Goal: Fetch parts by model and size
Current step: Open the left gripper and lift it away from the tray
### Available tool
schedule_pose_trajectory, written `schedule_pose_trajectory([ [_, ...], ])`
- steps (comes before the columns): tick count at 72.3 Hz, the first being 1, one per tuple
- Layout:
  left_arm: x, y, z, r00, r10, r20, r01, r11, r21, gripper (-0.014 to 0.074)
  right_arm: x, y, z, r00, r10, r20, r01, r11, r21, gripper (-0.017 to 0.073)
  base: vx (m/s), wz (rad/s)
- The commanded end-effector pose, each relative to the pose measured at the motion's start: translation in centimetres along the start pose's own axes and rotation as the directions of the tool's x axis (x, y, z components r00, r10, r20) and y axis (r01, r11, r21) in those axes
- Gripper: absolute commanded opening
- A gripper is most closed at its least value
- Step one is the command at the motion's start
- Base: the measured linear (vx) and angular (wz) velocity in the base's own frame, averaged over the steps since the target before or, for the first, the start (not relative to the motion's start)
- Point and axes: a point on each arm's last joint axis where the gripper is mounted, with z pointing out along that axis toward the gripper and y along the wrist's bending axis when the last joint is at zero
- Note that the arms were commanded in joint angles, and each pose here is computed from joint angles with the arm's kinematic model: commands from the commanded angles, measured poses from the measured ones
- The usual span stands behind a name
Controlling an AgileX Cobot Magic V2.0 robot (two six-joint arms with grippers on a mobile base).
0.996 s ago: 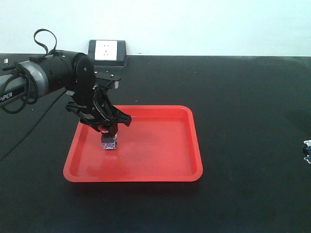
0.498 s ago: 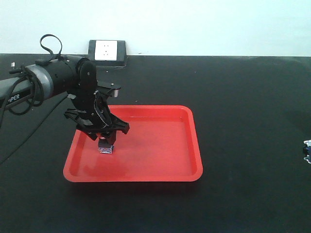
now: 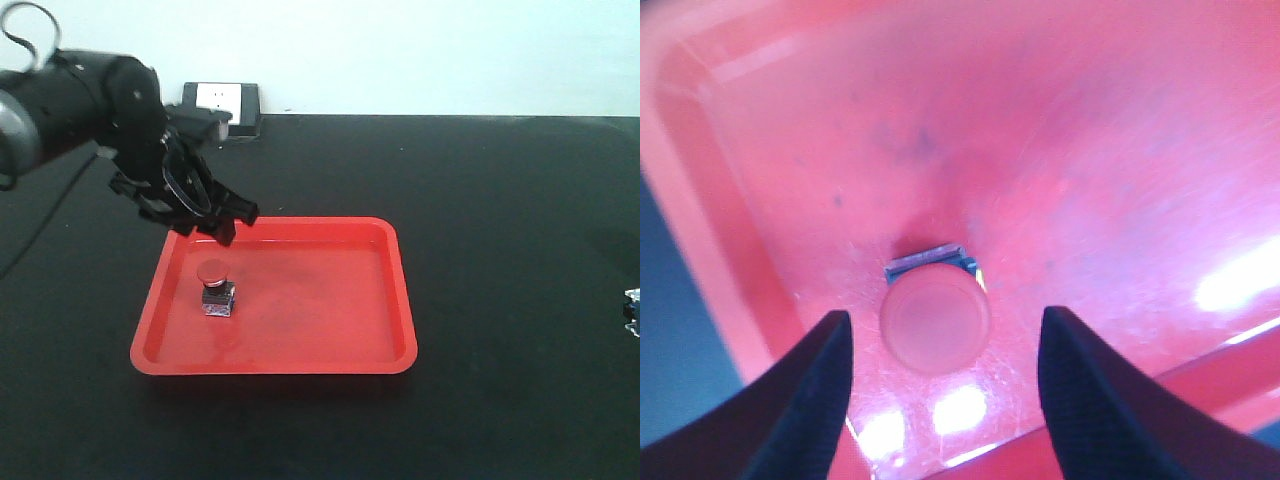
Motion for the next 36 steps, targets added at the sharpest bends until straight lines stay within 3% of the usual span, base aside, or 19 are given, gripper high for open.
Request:
schedule_pose_trajectory([
  [1, -0.3, -0.6, -5.8, 0.982, 0.003, 0.187, -0.006, 1.000, 0.017, 0.0402, -1.6, -0.1, -0.2, 0.996, -0.012, 0.092, 0.012, 1.000, 0.006, -0.0010, 0.00, 0.00],
  [21, 3.3, -0.9, -14.2, 0.936, 0.004, 0.351, -0.016, 0.999, 0.029, 0.0402, -1.6, -0.1, -0.2, 0.996, -0.012, 0.092, 0.012, 1.000, 0.006, -0.0010, 0.00, 0.00],
  [36, 9.5, -0.7, -18.8, 0.845, -0.017, 0.535, -0.009, 0.999, 0.046, 0.0397, -1.6, -0.1, -0.2, 0.996, -0.012, 0.091, 0.012, 1.000, 0.006, -0.0010, 0.00, 0.00],
])
